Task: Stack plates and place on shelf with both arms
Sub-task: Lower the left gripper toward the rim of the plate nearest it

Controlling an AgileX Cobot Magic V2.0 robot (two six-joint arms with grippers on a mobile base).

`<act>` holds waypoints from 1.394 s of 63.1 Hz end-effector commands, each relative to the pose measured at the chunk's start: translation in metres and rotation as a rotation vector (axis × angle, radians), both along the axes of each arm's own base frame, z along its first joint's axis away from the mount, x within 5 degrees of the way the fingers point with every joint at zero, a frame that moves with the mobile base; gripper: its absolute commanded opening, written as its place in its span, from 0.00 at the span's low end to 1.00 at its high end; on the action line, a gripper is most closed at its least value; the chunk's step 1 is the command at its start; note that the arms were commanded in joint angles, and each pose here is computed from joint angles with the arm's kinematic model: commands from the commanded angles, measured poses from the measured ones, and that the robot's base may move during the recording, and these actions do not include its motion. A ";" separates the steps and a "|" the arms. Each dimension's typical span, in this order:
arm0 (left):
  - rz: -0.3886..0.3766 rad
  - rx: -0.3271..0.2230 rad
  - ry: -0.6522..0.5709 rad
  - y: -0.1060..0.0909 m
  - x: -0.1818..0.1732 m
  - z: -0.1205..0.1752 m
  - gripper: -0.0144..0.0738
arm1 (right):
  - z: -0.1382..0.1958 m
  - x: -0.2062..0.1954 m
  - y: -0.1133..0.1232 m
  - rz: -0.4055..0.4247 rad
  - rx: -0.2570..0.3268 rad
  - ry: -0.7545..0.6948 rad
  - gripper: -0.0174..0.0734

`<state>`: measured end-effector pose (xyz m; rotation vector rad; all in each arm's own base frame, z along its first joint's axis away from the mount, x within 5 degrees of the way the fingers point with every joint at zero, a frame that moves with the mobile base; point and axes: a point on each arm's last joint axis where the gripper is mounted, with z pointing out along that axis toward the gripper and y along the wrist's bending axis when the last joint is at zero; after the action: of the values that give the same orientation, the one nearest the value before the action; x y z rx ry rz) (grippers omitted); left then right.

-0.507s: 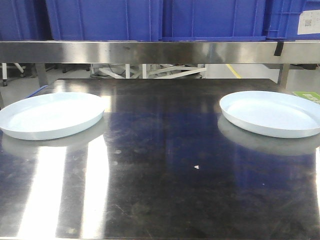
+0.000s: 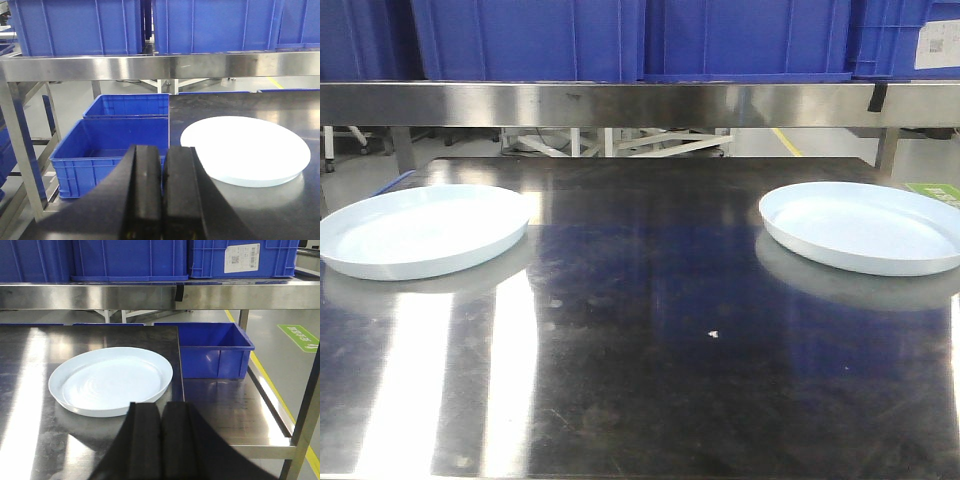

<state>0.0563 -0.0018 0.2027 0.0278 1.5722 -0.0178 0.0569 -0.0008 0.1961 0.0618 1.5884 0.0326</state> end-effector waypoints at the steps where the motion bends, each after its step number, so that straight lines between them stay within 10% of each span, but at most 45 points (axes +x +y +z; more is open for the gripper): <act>1: 0.002 -0.011 -0.078 0.000 0.000 0.001 0.26 | 0.014 -0.003 -0.001 -0.013 -0.010 -0.125 0.25; 17: 0.011 -0.029 -0.210 0.001 -0.002 0.013 0.26 | 0.014 -0.003 -0.001 -0.013 -0.010 -0.125 0.25; 32: 0.016 -0.083 -0.444 0.003 -0.017 0.087 0.26 | 0.014 -0.003 -0.001 -0.013 -0.010 -0.125 0.25; 59: -0.096 -0.095 0.296 -0.012 0.072 0.218 0.29 | 0.014 -0.003 -0.001 -0.013 -0.010 -0.125 0.25; 88: -0.138 -0.170 0.916 -0.025 0.261 0.146 0.68 | 0.014 -0.003 -0.001 -0.013 -0.010 -0.125 0.25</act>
<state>0.2965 -0.0239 0.3460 0.0065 2.4937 -0.2790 0.0569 -0.0008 0.1961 0.0618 1.5884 0.0326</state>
